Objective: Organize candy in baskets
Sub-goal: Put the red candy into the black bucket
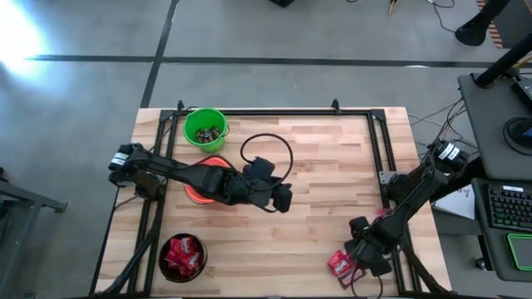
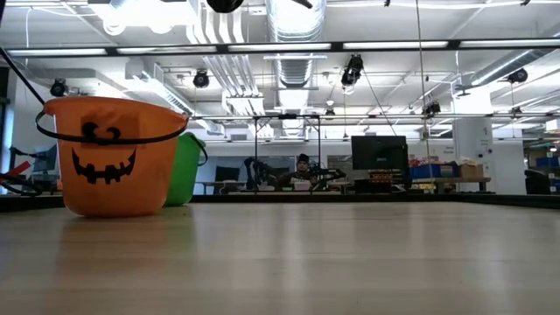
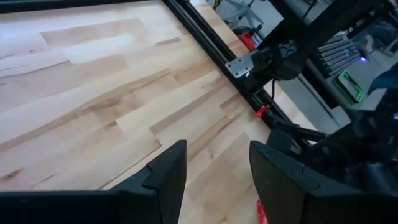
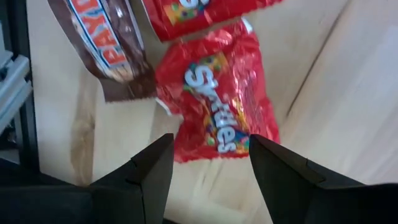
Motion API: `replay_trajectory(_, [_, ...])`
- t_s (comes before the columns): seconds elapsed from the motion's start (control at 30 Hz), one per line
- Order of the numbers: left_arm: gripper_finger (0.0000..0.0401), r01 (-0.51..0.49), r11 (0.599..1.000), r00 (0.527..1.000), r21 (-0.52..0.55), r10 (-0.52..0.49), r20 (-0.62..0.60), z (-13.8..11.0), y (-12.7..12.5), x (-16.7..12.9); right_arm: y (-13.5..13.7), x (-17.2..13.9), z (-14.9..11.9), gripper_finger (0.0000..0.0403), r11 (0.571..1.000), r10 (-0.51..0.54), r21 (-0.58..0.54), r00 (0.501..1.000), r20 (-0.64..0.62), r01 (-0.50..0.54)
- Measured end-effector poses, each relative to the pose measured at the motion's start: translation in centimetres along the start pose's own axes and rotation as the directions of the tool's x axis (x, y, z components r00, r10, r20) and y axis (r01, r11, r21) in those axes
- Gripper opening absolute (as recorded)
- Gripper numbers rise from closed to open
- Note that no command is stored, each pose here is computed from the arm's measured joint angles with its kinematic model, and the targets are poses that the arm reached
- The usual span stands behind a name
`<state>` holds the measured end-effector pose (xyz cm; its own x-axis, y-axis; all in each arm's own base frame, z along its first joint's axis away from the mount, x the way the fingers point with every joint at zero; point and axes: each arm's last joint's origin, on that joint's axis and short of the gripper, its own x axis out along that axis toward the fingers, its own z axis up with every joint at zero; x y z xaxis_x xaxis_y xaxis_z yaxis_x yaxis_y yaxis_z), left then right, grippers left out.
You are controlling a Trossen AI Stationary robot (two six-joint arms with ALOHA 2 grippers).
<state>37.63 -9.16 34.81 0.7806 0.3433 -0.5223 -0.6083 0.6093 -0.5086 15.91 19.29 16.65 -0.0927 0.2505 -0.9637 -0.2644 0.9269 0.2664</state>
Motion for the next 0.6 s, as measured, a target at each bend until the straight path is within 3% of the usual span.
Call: replay_trajectory(0.6, [0.0157, -0.016, 1.000, 0.999, -0.006, 0.016, -0.032, -1.0, 0.0, 1.3, -0.1, 3.4, 1.8, 0.0201, 0.996, -0.072, -0.063, 0.992, -0.105, 0.065])
